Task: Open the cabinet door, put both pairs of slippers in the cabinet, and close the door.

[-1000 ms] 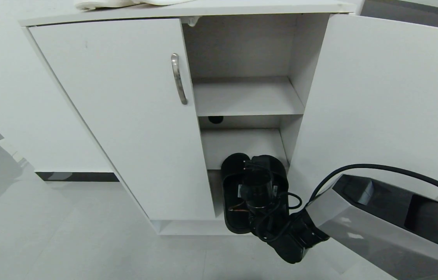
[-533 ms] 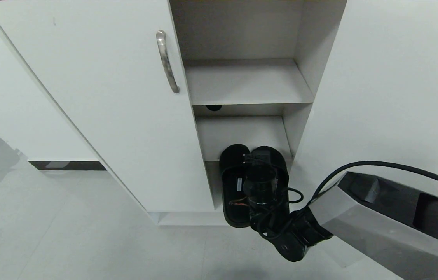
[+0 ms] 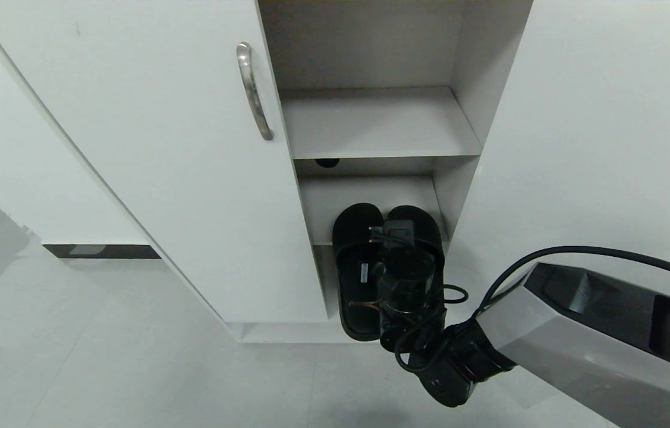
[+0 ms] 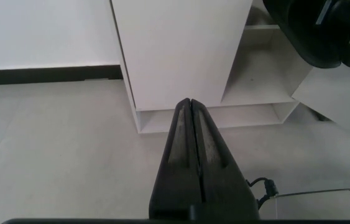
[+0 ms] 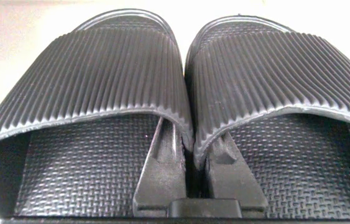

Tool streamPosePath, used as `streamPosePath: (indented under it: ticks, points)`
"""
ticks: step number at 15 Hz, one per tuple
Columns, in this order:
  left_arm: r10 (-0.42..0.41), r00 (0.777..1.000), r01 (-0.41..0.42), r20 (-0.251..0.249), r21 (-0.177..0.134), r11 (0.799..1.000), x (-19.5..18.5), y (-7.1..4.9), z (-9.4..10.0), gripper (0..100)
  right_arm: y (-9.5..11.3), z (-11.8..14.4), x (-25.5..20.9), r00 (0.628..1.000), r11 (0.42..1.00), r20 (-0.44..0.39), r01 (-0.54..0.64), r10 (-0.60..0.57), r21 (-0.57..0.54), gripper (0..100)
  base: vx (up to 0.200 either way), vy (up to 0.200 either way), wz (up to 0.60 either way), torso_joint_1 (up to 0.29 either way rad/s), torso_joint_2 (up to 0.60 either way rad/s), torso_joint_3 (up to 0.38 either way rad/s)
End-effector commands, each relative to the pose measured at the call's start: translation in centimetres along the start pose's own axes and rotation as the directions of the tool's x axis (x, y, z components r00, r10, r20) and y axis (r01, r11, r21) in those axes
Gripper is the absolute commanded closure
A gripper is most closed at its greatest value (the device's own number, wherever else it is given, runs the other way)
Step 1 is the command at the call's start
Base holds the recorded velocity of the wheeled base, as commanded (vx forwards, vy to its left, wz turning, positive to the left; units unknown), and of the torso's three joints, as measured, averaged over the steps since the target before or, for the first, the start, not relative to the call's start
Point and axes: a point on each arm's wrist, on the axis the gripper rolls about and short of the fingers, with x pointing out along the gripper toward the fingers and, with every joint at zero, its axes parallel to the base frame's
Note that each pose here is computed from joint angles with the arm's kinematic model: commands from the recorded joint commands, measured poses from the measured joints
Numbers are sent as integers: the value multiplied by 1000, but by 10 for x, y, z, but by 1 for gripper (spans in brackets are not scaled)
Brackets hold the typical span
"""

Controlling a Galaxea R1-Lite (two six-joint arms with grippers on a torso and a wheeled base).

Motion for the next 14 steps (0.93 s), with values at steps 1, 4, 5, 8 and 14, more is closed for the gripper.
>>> streamPosePath:
  ticks: [1,4,5,8,14]
  points:
    - [0,1000,0,-1,0,1000,0,0,0,100,-1,-1,-2,1000,1000,-5,-1,1,-5,100,0,0,0,0,0,0]
    - [0,1000,0,-1,0,1000,0,0,0,100,-1,-1,-2,1000,1000,-6,-1,1,-4,100,0,0,0,0,0,0]
    - [0,1000,0,-1,0,1000,0,0,0,100,-1,-1,-2,1000,1000,-6,-1,1,-4,100,0,0,0,0,0,0]
    - [0,1000,0,-1,0,1000,0,0,0,100,-1,-8,-1,1000,1000,-16,-1,1,-15,100,67,0,0,1,1,2]
    - [0,1000,0,-1,-2,1000,0,0,0,100,-1,-29,1,999,999,-48,2,-5,-49,100,200,0,0,1,1,2]
